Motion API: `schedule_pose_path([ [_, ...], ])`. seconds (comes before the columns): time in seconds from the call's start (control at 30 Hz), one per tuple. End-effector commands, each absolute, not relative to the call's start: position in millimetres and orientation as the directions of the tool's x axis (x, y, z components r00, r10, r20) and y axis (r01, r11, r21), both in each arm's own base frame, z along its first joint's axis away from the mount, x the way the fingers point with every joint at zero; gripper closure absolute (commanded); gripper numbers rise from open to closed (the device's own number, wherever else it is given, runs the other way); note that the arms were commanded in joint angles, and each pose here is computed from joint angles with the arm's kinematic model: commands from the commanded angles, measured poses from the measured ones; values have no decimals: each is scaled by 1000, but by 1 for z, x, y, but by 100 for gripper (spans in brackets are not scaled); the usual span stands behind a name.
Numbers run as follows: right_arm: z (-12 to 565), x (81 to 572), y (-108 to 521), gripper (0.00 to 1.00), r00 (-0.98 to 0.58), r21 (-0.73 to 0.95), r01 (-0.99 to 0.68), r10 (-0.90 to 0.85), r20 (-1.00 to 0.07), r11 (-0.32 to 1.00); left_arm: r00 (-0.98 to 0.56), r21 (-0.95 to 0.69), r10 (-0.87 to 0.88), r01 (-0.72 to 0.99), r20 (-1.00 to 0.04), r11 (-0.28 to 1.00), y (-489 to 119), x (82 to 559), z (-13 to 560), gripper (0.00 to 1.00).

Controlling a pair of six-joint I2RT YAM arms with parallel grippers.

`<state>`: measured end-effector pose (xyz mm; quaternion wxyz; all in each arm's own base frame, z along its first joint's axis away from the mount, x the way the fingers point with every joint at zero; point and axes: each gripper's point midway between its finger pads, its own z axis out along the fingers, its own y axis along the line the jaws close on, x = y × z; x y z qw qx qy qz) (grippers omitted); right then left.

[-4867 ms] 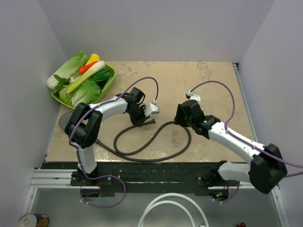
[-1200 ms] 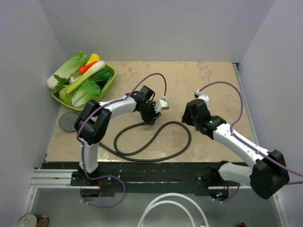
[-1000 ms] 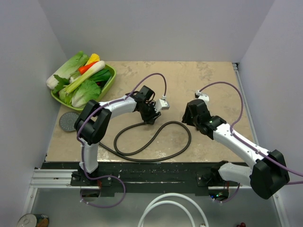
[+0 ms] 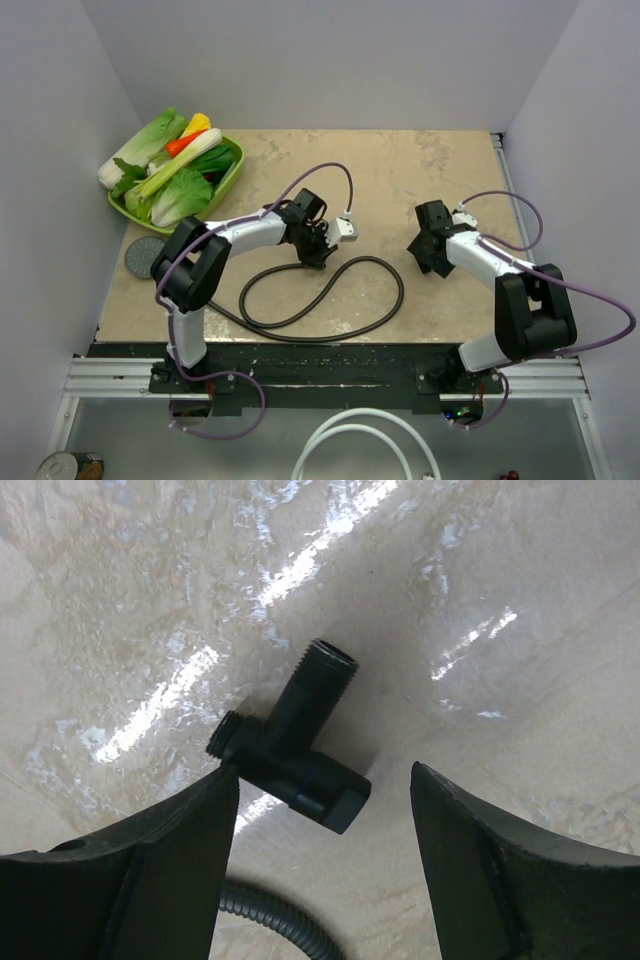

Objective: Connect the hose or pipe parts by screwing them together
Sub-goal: Pick up the pipeline from the center of the board.

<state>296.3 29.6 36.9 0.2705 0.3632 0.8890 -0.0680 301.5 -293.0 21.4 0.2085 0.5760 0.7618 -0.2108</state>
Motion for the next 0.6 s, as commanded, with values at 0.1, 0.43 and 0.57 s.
schedule_pose_path([
  [0.1, 45, 316, 33, 31, -523, 157, 705, 656, -544, 692, -211, -54, 803, 974, -558, 219, -284, 290, 31, 100],
  [0.43, 70, 324, 10, 32, -441, 178, 743, 672, -596, 645, -196, -43, 807, 977, -558, 208, -281, 289, 35, 100],
  [0.57, 64, 328, 5, 34, -432, 179, 756, 686, -586, 630, -184, -31, 812, 979, -554, 200, -279, 290, 39, 100],
])
